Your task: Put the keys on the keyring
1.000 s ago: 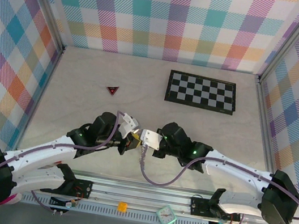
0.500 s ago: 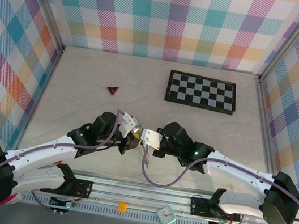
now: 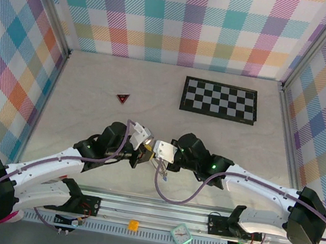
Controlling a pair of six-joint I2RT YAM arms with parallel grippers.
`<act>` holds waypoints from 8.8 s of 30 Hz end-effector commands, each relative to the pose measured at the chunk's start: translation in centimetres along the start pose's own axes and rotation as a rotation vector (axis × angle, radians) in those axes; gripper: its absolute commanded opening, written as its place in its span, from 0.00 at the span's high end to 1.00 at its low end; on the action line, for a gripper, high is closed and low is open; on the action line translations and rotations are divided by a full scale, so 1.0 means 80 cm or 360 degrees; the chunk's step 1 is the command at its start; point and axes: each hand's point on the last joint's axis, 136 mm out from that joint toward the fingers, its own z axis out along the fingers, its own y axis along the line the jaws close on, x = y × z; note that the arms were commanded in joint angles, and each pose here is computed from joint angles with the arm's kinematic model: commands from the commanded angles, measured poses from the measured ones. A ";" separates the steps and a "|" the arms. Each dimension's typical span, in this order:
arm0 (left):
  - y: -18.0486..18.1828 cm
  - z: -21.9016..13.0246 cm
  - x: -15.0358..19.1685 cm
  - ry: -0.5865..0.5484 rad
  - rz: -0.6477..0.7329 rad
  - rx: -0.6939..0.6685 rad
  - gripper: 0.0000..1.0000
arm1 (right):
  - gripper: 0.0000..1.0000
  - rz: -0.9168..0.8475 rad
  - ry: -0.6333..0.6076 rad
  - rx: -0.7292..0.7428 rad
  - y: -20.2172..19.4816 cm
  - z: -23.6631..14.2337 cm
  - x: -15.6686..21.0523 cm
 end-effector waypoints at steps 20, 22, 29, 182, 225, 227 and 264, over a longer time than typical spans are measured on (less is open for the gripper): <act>-0.009 -0.005 -0.044 -0.0162 0.0025 0.0017 1.00 | 1.00 -0.0059 -0.0010 -0.0165 0.033 -0.005 0.006; -0.009 -0.005 -0.044 -0.0161 0.0024 0.0018 1.00 | 1.00 -0.0062 -0.0009 -0.0183 0.036 -0.005 0.006; -0.012 -0.005 -0.046 -0.0172 0.0026 0.0039 1.00 | 1.00 -0.0084 -0.0009 -0.0280 0.049 -0.002 0.006; -0.070 -0.013 -0.010 -0.0323 0.0743 0.0427 0.95 | 1.00 0.0650 -0.0295 -0.0779 0.052 -0.036 -0.014; -0.062 -0.002 -0.003 -0.0279 0.0626 0.0404 1.00 | 0.66 0.0852 -0.0151 -0.0658 0.053 -0.039 0.018; -0.062 -0.001 -0.002 -0.0274 0.0613 0.0409 1.00 | 0.67 0.0849 -0.0156 -0.0656 0.052 -0.036 0.018; -0.070 -0.002 -0.003 -0.0340 0.0683 0.0460 1.00 | 0.68 0.0679 -0.0175 -0.0356 0.025 -0.063 0.024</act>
